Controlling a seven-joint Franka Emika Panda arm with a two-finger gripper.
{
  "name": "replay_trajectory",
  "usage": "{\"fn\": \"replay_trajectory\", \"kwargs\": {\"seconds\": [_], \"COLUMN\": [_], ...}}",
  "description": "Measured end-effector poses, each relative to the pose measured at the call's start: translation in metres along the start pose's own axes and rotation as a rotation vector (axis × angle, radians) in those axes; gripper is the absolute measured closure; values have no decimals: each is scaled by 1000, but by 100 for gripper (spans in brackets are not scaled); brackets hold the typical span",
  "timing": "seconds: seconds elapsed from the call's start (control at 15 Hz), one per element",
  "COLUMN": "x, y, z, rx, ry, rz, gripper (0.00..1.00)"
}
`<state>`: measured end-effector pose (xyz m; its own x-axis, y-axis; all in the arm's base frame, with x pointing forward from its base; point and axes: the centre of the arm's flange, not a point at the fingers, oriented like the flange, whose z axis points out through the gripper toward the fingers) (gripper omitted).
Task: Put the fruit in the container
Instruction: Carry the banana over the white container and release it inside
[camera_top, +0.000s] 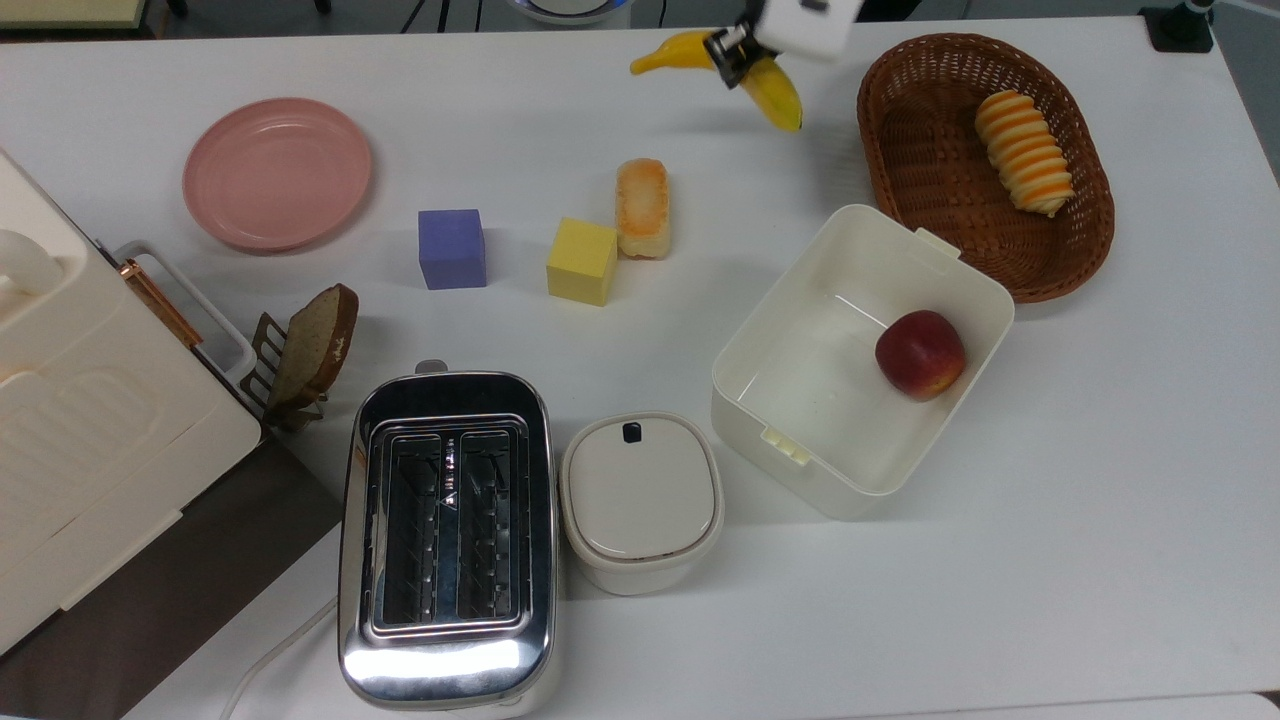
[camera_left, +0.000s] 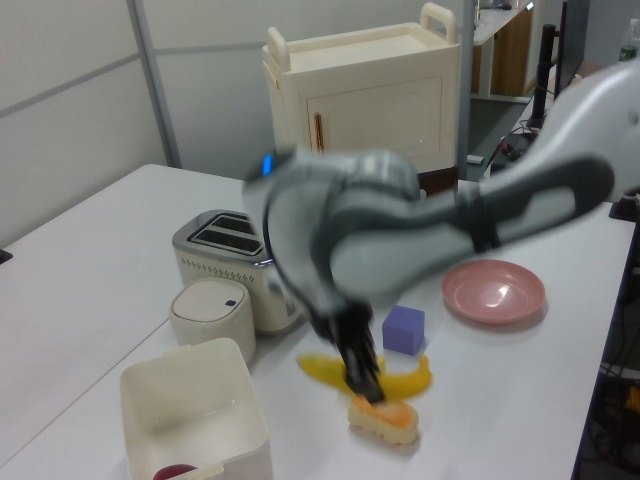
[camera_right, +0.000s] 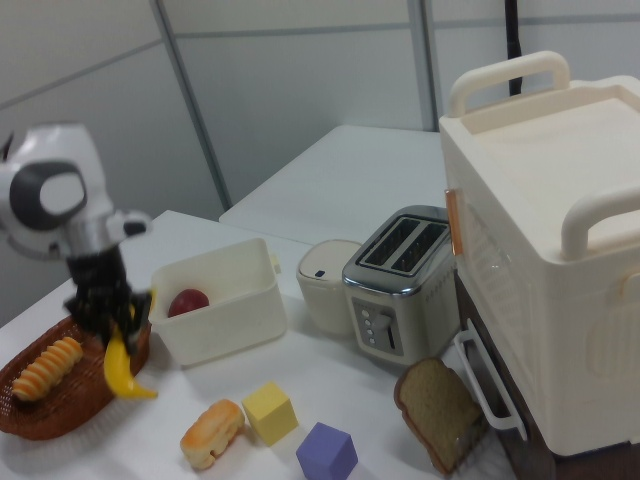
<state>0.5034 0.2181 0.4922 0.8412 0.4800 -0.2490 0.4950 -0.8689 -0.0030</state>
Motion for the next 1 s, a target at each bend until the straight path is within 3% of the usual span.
{"fn": "replay_trajectory", "kwargs": {"seconds": [0.2, 0.53, 0.8, 0.87, 1.0], "x": [15, 95, 113, 117, 126], "y": [29, 33, 31, 31, 28], "z": [-42, -37, -35, -35, -35], "rx": [78, 178, 241, 251, 250], "ry": [108, 306, 370, 374, 380], "rz": [272, 868, 1082, 1117, 1155], "gripper": [67, 67, 65, 60, 39]}}
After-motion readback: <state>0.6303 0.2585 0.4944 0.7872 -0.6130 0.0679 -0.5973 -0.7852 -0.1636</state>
